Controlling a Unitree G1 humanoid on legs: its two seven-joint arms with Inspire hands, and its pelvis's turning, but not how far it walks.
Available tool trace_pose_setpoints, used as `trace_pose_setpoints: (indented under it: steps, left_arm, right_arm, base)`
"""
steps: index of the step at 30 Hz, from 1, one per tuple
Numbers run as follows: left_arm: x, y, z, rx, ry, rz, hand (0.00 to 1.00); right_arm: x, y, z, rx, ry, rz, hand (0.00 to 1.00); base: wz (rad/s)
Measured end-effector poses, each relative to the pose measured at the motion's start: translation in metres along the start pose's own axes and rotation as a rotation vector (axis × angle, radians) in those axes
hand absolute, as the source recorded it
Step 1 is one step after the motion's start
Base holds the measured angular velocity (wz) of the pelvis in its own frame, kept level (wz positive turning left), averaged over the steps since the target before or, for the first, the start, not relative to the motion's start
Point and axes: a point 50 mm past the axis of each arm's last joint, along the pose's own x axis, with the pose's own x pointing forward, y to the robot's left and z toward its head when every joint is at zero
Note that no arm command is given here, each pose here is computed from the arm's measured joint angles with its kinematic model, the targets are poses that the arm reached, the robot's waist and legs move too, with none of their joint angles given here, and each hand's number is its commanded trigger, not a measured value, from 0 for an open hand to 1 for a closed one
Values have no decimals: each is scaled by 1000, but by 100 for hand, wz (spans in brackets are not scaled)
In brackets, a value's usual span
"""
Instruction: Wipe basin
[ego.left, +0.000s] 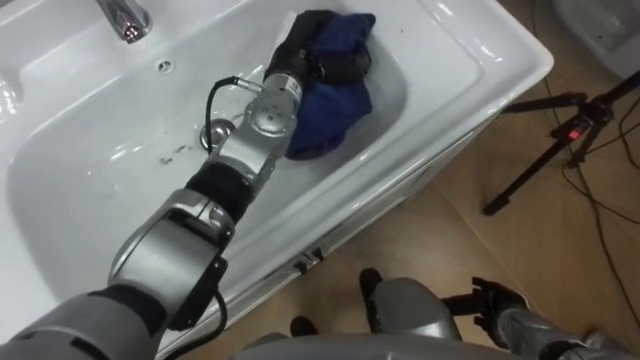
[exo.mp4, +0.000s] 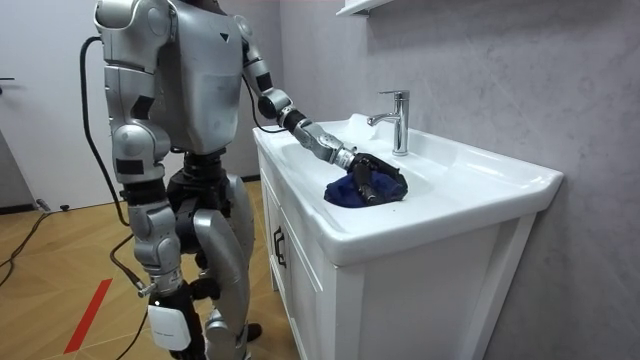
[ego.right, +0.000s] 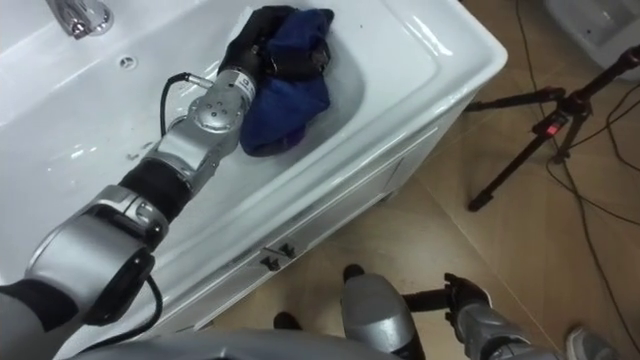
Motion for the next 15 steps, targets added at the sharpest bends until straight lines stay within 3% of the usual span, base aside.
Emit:
trace_pose_setpoints:
  steps: [9,15]
  left_arm:
    - [-1,0,-1,101,-15,-2,100]
    - [-12,6,-37,224,68,27,100]
  right_arm:
    - [-1,-3,-9,-18,41,-8,0]
    - [-2,-5,-18,-47,104,-9,0]
  base:
    - [0]
    - [-4]
